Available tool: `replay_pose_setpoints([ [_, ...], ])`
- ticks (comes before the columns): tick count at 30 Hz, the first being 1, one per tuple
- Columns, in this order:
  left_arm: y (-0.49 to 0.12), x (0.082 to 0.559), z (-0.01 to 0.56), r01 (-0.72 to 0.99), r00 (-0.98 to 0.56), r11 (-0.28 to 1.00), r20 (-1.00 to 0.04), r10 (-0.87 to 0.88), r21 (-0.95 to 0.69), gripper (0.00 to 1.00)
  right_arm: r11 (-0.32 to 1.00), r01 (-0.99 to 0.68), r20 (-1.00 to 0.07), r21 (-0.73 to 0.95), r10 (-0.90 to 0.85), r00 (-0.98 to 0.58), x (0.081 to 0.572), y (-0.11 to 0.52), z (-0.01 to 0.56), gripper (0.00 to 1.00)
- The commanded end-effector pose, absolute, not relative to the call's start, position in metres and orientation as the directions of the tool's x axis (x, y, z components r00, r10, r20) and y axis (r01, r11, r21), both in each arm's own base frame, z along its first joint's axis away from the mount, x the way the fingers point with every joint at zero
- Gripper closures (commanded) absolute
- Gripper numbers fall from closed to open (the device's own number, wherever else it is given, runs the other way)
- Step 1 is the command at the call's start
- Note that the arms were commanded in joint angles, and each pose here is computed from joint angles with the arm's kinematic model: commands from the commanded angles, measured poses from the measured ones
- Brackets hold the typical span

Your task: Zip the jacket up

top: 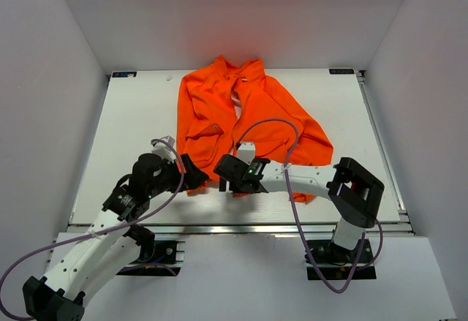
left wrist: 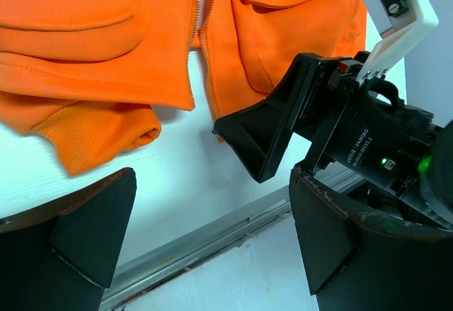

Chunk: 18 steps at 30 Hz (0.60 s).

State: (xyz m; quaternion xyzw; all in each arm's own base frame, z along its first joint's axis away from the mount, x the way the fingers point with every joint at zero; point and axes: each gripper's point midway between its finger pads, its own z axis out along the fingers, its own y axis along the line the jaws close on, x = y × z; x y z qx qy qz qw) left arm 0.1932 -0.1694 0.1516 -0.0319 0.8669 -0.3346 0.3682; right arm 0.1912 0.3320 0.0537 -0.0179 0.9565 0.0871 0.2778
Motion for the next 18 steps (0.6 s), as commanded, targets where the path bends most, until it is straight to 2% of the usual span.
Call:
replay_pose_setpoints([
  [1, -0.168, 0.192, 0.152, 0.208, -0.716, 0.773, -0.632, -0.297, -0.599, 0.02, 0.988, -0.022, -0.577, 0.155, 0.072, -0.814, 0.197, 0.317, 0.063, 0.11],
  [3, -0.168, 0.191, 0.153, 0.210, -0.716, 0.773, -0.632, -0.295, -0.598, 0.02, 0.991, -0.021, -0.583, 0.130, 0.059, -0.810, 0.198, 0.310, 0.060, 0.11],
  [7, -0.166, 0.192, 0.152, 0.199, -0.715, 0.780, -0.632, -0.298, -0.593, 0.02, 0.993, -0.022, -0.589, 0.117, 0.051, -0.806, 0.199, 0.305, 0.058, 0.21],
  [10, -0.167, 0.192, 0.151, 0.200, -0.718, 0.779, -0.629, -0.296, -0.595, 0.02, 0.990, -0.039, -0.594, 0.134, 0.048, -0.803, 0.202, 0.310, 0.059, 0.22],
  [13, -0.167, 0.192, 0.150, 0.198, -0.720, 0.780, -0.628, -0.296, -0.593, 0.02, 0.993, -0.058, -0.601, 0.104, 0.017, -0.799, 0.206, 0.312, 0.055, 0.28],
  [18, -0.167, 0.193, 0.149, 0.194, -0.721, 0.783, -0.627, -0.295, -0.591, 0.02, 0.995, -0.063, -0.596, 0.082, -0.002, -0.803, 0.212, 0.313, 0.050, 0.29],
])
